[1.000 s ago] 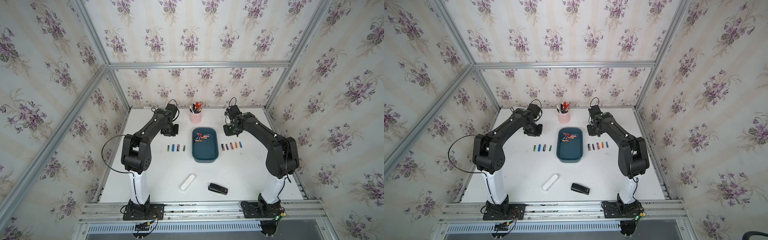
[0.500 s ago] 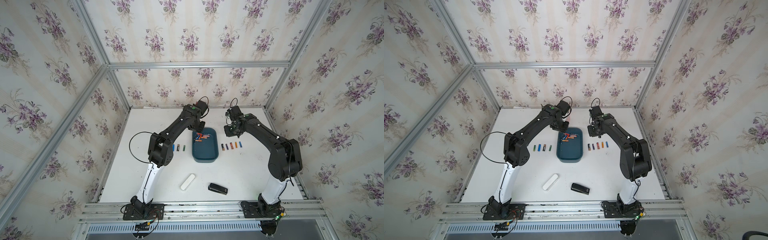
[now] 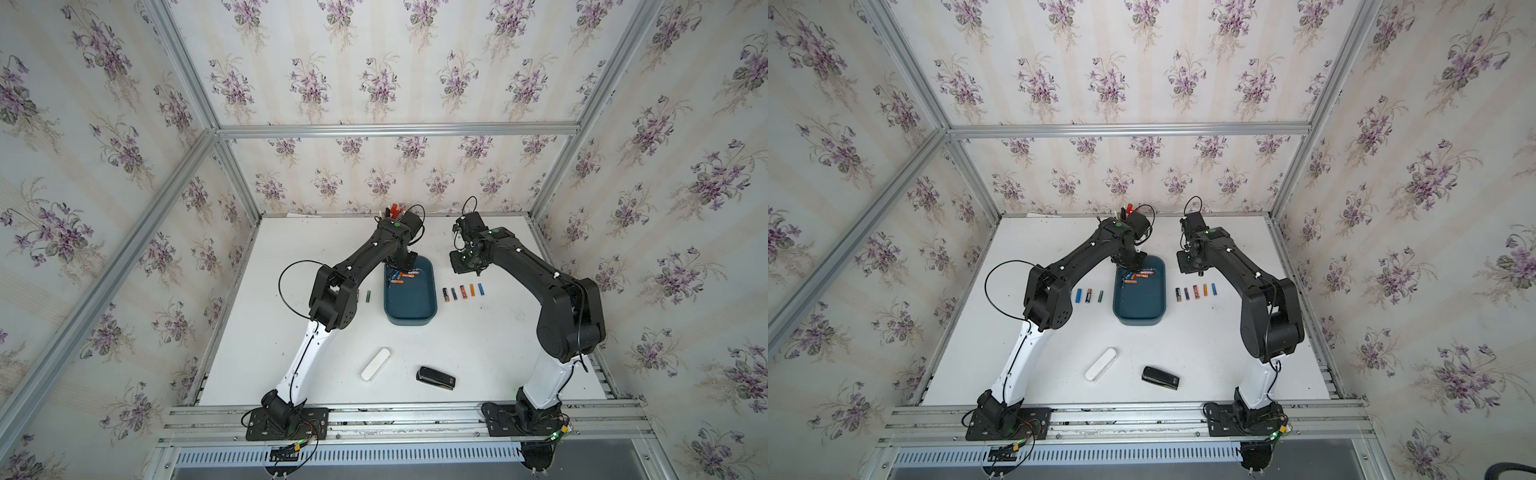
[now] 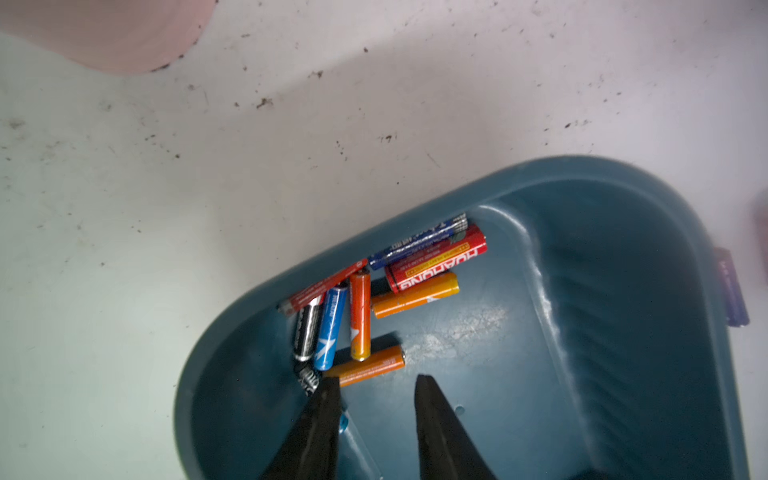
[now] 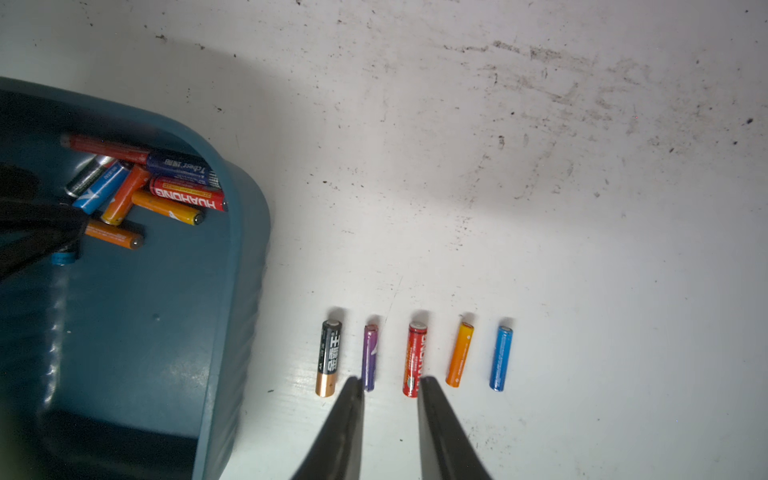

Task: Take the batteries out of the storage box
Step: Pick up the battery from the storage box.

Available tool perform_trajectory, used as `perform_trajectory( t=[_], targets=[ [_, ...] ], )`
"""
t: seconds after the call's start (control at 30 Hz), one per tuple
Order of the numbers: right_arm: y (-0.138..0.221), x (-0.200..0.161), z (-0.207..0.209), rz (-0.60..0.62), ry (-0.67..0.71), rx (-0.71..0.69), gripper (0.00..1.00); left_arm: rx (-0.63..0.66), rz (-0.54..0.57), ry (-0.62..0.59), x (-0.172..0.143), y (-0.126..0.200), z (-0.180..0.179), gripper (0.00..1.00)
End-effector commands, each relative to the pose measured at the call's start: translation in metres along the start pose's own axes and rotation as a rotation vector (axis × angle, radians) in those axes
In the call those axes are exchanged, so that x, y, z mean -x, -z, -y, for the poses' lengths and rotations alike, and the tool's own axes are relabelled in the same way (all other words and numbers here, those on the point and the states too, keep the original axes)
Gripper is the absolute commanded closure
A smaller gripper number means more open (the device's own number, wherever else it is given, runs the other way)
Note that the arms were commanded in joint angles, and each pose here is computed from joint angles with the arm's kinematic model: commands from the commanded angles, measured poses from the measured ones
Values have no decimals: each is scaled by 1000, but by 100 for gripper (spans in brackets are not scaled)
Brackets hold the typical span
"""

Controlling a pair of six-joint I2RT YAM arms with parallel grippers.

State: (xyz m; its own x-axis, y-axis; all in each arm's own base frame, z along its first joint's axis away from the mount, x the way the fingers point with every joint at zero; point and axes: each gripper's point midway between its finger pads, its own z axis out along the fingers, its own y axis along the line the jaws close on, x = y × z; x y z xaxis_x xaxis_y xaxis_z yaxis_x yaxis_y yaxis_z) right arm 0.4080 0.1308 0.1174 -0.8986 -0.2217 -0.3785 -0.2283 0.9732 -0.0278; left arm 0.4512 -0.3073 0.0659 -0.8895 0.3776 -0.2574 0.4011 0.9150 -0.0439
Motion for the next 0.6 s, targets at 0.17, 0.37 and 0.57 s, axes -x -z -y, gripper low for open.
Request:
perform_trajectory(
  t=[0.17,0.37,0.57],
  targets=[
    [-2,0,5,0,6,-7,71,0,-26,-23,-3,-21,0,69],
    [-4,0,5,-5,8,-9,71,25,-45,-26,-8,-28,-4,70],
    [-3,0,6,-3,6,-11,71,45,-70,-37,-14,-34,-8,72]
  ],
)
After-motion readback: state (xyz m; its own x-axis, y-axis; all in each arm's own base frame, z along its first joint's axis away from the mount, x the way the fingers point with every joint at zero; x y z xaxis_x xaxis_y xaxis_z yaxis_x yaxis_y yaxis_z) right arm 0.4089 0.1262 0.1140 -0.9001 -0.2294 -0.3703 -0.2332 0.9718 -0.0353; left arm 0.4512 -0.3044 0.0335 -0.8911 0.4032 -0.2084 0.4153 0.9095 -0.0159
